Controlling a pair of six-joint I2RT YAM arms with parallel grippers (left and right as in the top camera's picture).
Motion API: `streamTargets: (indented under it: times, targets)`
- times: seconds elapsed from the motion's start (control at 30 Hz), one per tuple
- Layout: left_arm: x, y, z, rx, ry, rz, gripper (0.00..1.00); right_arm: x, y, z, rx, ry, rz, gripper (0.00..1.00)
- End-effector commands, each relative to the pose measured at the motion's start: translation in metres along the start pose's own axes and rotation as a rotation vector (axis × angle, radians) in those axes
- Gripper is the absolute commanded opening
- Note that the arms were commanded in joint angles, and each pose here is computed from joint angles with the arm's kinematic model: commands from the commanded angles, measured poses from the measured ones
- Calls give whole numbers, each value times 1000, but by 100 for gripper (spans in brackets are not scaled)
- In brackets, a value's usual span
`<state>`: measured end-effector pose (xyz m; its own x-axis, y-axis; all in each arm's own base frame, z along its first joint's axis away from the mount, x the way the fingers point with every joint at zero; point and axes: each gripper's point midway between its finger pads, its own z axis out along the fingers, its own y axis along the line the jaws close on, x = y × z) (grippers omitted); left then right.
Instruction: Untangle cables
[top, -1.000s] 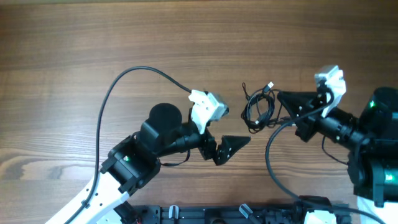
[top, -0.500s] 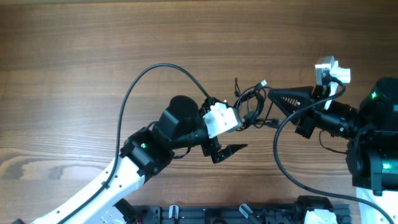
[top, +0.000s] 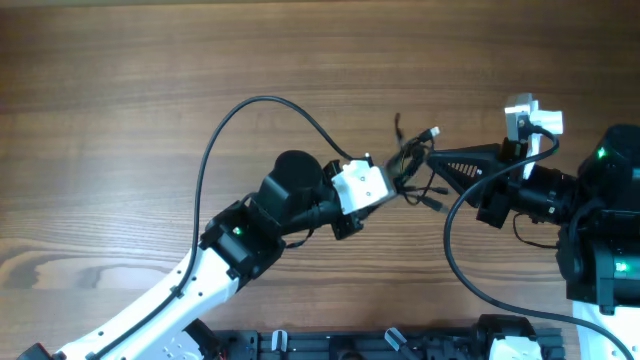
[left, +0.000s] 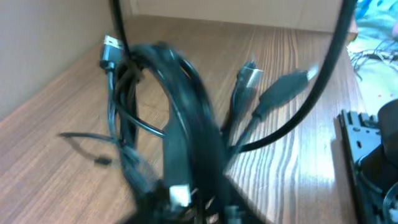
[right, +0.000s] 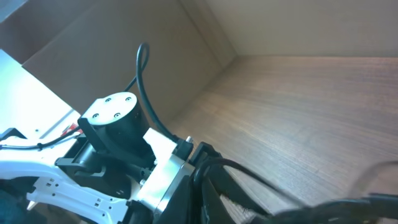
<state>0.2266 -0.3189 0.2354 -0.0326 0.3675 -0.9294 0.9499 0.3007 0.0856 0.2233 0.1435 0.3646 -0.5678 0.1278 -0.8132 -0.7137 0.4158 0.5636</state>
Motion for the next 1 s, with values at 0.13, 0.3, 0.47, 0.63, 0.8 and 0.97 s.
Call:
streamTargets:
  times: [0.13, 0.3, 0.47, 0.63, 0.8, 0.97]
  targets:
    - [-6, -2, 1, -1, -9, 10, 4, -3, 11, -2, -42, 1, -14, 4]
    - [0, 24, -1, -150, 24, -74, 4, -3, 11, -2, -41, 2, -14, 4]
    - [10, 60, -11, -377, 41, -247, 4, -3, 5, -1, -11, -4, -12, 4]
    - [15, 78, -20, -468, 15, -404, 4, 0, -15, -2, 100, -9, 36, 4]
    - [6, 93, -39, -507, -56, -513, 4, 13, -45, -8, 271, 17, 69, 4]
    - [-19, 88, -59, -502, -135, -493, 4, 24, -57, -11, 335, 52, 62, 12]
